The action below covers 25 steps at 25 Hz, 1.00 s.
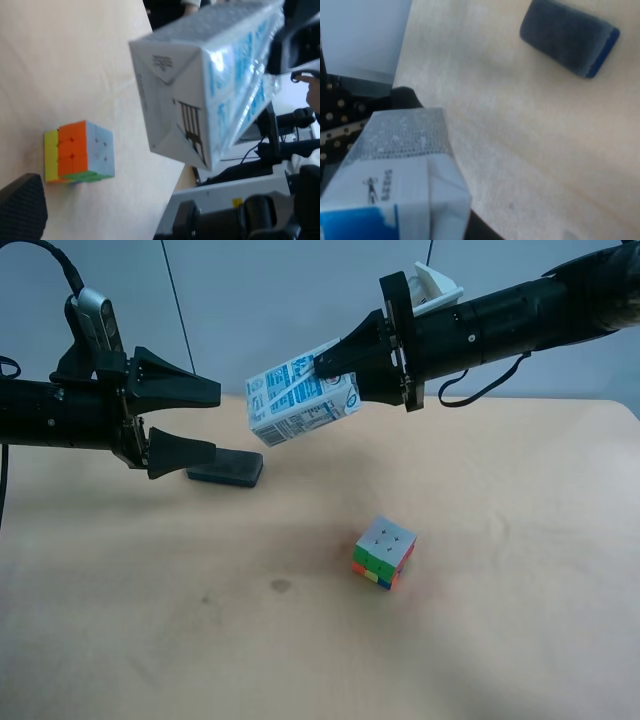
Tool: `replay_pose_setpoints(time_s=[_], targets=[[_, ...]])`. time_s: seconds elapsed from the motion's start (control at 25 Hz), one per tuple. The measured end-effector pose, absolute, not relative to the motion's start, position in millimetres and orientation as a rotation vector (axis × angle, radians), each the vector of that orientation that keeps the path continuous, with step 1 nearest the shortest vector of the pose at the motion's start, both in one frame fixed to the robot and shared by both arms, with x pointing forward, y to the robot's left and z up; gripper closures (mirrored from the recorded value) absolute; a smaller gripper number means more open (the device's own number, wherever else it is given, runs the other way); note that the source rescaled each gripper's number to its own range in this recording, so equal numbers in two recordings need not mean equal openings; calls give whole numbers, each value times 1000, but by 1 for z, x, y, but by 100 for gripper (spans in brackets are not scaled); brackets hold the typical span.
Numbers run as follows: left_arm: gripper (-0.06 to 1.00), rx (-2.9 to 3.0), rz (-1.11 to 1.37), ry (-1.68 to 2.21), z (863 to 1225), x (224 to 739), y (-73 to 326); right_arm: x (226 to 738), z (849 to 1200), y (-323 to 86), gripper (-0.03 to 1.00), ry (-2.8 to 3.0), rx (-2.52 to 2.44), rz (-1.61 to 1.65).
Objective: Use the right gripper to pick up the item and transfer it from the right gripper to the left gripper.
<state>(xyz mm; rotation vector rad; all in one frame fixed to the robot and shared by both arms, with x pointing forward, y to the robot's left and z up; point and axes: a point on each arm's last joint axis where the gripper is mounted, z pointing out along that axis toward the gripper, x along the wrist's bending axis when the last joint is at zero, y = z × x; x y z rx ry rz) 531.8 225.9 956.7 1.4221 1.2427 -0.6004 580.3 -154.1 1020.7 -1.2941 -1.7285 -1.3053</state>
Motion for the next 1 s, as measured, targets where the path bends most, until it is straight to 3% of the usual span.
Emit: replay_pose_setpoints(time_s=[0.28,1.0], targets=[[-6,1414,-581,1200,966,541,218,573,1023,-135,97,-1734,-1223,-1319],[-6,1423,-643,1181,974,543,198,574,1027,-132,97,-1703,-1205,-1373]])
